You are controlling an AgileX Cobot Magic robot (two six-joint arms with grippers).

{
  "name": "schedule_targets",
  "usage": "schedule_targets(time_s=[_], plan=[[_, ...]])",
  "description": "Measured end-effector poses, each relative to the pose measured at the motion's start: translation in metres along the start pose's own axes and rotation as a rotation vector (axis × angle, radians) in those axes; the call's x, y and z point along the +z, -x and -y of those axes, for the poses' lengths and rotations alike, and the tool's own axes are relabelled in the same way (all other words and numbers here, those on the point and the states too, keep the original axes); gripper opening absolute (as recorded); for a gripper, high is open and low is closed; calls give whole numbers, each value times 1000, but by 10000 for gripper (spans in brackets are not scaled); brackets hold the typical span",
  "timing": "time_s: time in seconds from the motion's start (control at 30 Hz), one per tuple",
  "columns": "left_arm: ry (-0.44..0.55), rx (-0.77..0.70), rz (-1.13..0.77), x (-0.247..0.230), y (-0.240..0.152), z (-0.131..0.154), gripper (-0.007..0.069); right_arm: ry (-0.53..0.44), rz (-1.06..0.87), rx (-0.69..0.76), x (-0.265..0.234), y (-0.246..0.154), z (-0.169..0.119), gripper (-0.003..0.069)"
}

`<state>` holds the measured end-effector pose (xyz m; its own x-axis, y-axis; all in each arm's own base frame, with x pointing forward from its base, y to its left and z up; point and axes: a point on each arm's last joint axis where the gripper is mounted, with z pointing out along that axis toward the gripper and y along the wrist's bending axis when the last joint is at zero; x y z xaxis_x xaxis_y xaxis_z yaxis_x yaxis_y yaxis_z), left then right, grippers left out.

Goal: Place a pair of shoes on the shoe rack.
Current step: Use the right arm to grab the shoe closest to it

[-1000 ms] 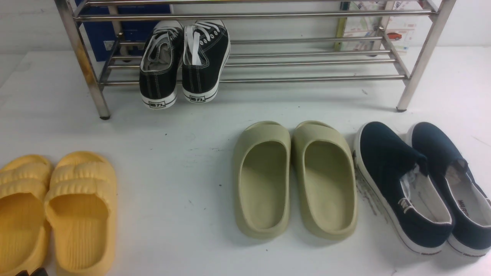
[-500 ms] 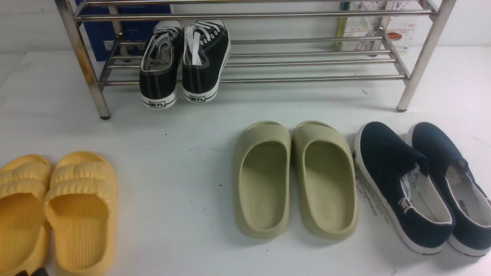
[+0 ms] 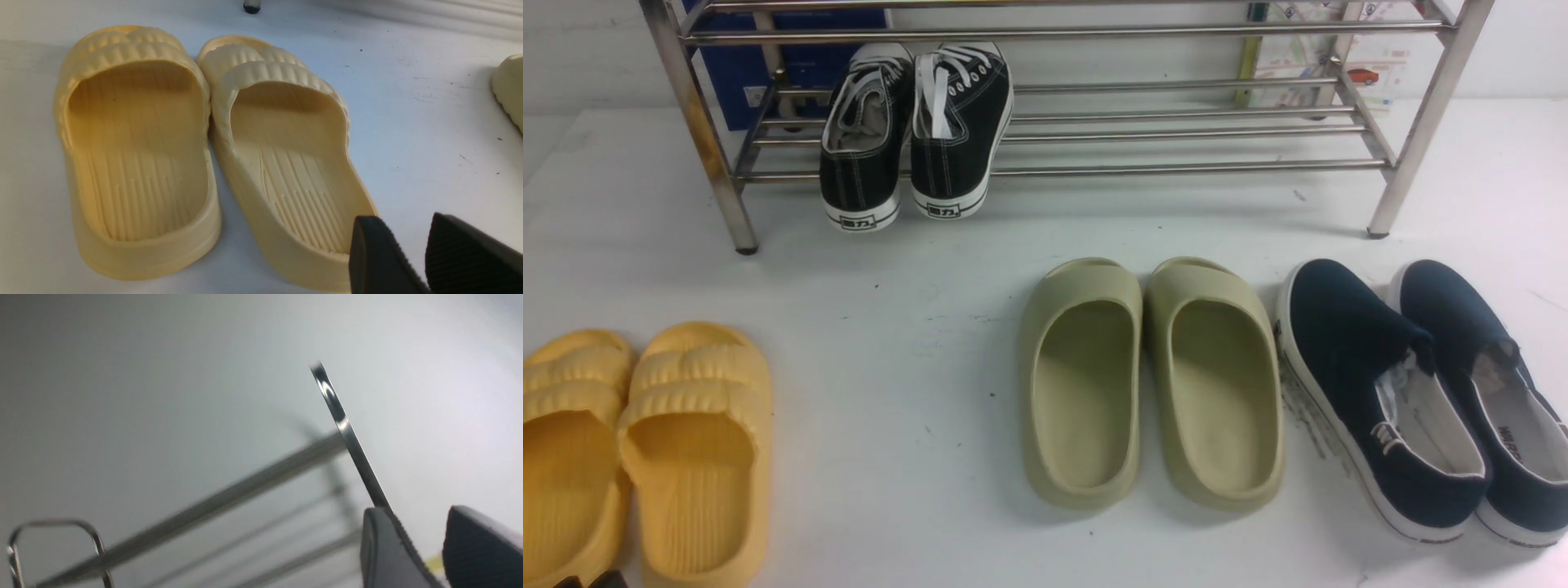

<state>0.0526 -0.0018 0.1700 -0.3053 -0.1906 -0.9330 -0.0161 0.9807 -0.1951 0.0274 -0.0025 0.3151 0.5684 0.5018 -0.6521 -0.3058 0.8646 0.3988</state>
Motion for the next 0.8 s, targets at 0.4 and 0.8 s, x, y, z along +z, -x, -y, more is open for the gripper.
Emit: schedule_targets(time_s=[0.4, 0.8], plan=[[0, 0, 0, 0, 0, 0, 218, -255, -502, -243, 131, 60, -35, 246], [1, 0, -5, 0, 0, 0, 227, -349, -1584, -221, 136, -112, 11, 268]])
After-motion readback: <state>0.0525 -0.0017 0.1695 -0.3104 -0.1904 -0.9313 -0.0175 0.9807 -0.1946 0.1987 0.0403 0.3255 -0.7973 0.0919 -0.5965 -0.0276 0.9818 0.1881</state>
